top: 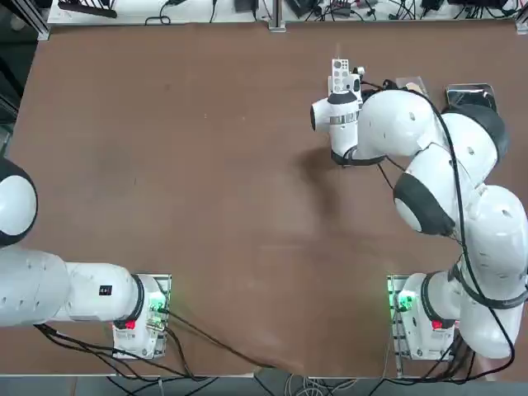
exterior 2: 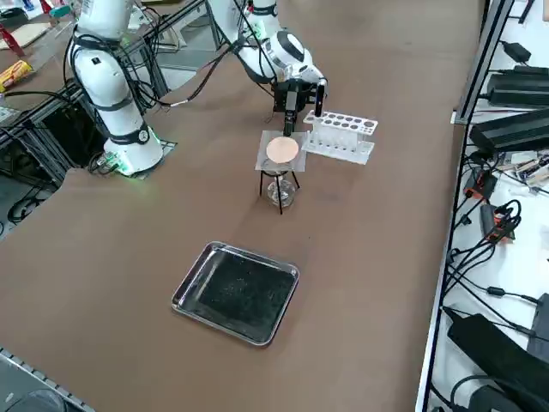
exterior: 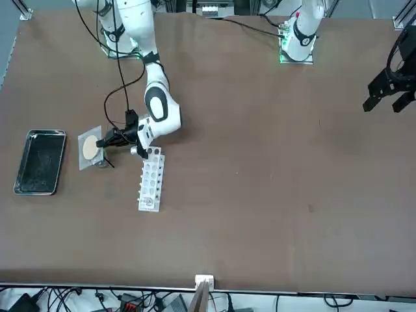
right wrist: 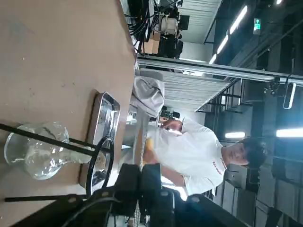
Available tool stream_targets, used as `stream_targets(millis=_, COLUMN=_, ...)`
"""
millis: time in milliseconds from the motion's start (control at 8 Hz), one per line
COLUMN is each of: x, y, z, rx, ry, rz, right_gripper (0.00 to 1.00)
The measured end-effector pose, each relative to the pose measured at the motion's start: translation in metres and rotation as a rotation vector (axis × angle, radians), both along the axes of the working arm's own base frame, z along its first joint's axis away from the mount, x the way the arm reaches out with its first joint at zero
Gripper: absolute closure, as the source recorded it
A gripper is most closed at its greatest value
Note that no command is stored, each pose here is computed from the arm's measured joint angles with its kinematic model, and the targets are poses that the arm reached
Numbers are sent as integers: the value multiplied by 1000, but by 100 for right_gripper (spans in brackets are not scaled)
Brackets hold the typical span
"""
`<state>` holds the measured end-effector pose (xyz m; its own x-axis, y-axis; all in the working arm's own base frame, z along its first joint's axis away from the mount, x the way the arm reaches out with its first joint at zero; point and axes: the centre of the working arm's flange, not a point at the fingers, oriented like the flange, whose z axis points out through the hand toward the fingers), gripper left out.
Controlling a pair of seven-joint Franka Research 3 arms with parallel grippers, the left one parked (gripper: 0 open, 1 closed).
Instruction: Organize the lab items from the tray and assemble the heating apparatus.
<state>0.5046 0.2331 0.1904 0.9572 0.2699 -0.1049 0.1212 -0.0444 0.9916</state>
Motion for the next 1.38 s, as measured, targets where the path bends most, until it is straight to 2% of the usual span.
stream_targets(millis=375, x=-3, y=-5, z=-10, rx=-5, ry=-14, rz=-3, right_gripper=93)
stream_targets(millis=1125, x=-5, y=-10, z=-24, rx=13, ry=-5, rz=-2, right_gripper=92)
stream_targets(millis=1375, x=-5, y=-11, z=-24, rx=16, ry=-9, rz=-6, right_gripper=86)
